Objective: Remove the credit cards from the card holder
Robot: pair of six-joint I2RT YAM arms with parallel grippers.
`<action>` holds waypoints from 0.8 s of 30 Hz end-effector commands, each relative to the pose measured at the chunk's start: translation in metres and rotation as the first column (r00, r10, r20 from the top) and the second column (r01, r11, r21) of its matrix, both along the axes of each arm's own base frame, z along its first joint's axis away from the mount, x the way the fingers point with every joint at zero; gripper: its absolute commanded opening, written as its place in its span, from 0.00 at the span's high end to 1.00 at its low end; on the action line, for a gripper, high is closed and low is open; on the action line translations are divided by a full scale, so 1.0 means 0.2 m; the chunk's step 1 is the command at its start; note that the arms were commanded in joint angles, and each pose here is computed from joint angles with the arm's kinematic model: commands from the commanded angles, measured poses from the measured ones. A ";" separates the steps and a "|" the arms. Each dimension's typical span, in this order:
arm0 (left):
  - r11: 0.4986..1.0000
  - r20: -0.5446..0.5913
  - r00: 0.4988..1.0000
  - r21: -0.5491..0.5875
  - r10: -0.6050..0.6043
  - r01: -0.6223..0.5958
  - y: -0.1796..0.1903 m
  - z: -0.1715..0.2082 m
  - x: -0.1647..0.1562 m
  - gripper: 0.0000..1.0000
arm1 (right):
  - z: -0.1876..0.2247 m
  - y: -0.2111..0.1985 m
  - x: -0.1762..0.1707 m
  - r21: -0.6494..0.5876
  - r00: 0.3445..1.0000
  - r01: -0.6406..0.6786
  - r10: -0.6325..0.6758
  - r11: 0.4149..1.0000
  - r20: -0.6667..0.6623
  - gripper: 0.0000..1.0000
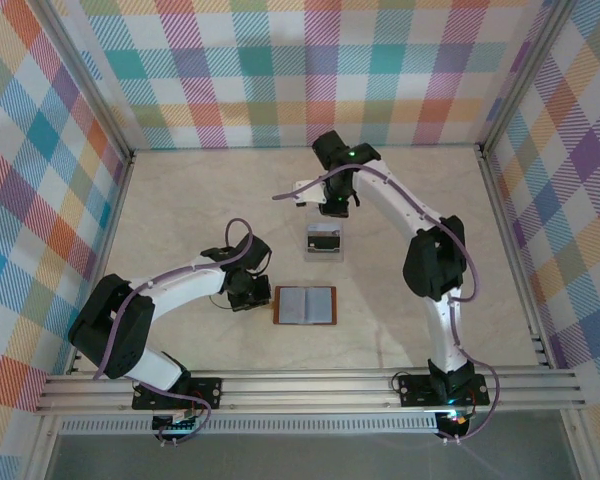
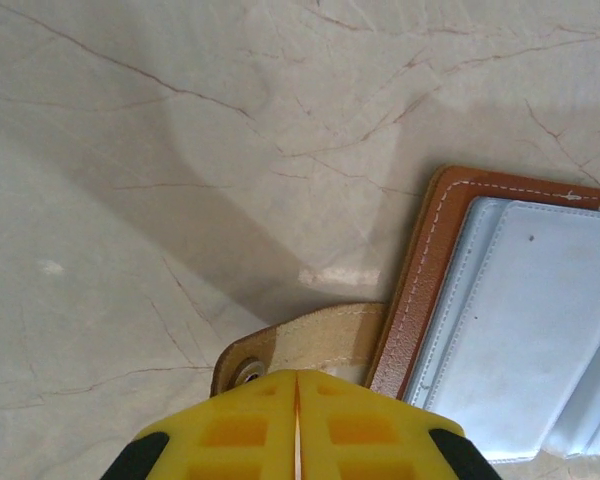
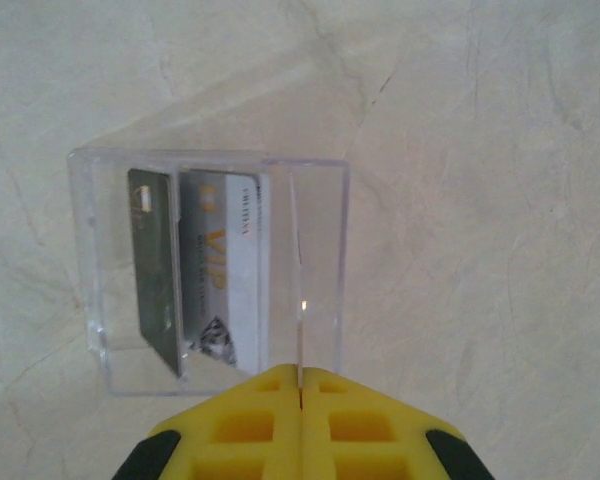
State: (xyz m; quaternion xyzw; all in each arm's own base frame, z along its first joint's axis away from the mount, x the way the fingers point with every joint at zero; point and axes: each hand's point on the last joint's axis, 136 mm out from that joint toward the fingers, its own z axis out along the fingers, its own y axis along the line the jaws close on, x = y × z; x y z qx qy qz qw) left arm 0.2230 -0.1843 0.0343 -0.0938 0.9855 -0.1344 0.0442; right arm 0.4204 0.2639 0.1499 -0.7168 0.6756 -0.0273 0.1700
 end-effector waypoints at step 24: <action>1.000 -0.008 1.000 -0.008 0.012 -0.012 0.05 0.01 -0.04 0.90 | -0.19 0.04 0.16 0.012 1.000 0.017 -0.017 1.000 -0.005 0.74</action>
